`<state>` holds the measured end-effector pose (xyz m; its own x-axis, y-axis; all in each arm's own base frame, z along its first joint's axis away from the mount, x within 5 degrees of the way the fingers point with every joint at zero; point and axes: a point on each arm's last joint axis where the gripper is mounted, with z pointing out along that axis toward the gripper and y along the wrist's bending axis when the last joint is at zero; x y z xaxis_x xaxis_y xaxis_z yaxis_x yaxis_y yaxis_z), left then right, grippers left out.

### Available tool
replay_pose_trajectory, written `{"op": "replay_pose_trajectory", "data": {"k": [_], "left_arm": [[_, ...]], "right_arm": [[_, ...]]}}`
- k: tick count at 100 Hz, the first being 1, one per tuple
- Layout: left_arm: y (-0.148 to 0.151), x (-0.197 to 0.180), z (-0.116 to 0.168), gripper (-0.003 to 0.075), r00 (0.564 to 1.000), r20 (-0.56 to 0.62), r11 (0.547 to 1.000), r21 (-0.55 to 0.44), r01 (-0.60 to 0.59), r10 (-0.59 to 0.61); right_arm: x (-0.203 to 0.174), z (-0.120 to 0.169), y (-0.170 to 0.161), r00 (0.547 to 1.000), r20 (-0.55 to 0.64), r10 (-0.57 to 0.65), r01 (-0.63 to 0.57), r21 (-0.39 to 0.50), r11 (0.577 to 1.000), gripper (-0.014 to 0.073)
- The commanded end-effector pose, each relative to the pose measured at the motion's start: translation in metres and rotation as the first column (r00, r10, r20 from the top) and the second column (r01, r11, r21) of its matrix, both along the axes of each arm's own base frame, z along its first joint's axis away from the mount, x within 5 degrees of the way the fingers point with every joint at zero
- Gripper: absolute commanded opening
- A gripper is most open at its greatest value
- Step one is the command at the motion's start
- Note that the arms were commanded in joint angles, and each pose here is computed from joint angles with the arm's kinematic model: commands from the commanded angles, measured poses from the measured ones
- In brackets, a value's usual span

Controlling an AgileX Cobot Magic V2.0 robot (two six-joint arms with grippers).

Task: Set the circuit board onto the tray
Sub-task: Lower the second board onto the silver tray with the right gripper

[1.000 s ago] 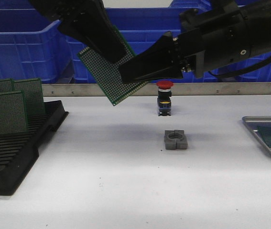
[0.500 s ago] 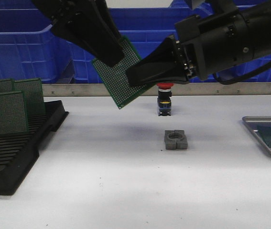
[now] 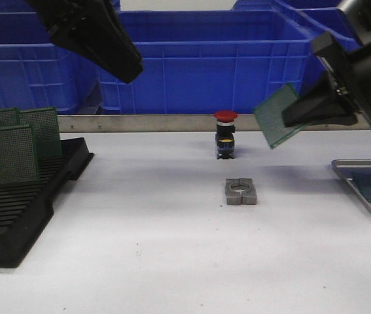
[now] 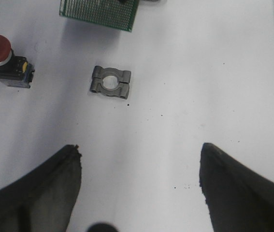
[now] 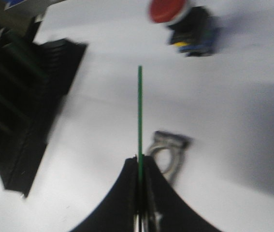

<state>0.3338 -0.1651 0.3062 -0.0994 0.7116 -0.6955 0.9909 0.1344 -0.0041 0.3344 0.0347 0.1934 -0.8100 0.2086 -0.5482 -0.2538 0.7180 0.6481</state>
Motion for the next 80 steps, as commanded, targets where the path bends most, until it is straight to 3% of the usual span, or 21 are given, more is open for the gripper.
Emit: {"op": "replay_pose_trajectory", "data": {"k": [1, 28, 52, 59, 71, 80], "left_arm": [[-0.001, -0.006, 0.027, 0.0482, 0.999, 0.043, 0.997, -0.077, -0.015, 0.019], [-0.001, -0.006, 0.027, 0.0482, 0.999, 0.043, 0.997, -0.077, -0.015, 0.019], [-0.001, -0.006, 0.027, 0.0482, 0.999, 0.043, 0.997, -0.077, -0.015, 0.019], [-0.001, -0.006, 0.027, 0.0482, 0.999, 0.043, 0.997, -0.077, -0.015, 0.019], [-0.001, -0.006, 0.027, 0.0482, 0.999, 0.043, 0.997, -0.077, -0.015, 0.019], [-0.001, -0.007, 0.027, 0.0482, 0.999, 0.037, 0.997, -0.075, -0.009, 0.012]], "right_arm": [[0.002, 0.011, -0.022, 0.992, 0.015, -0.127, 0.127, 0.007, 0.992, -0.0068], [-0.008, -0.012, -0.067, 0.935, -0.035, -0.353, 0.348, -0.113, 0.931, -0.0068], [-0.009, -0.018, -0.08, 0.907, -0.038, -0.42, 0.409, -0.158, 0.899, -0.0045], [-0.009, -0.018, -0.08, 0.909, -0.04, -0.415, 0.405, -0.151, 0.902, 0.0054], [-0.009, -0.017, -0.078, 0.914, -0.044, -0.403, 0.394, -0.139, 0.909, 0.0392], [-0.009, -0.017, -0.078, 0.915, -0.044, -0.402, 0.393, -0.138, 0.909, 0.0556]]}}
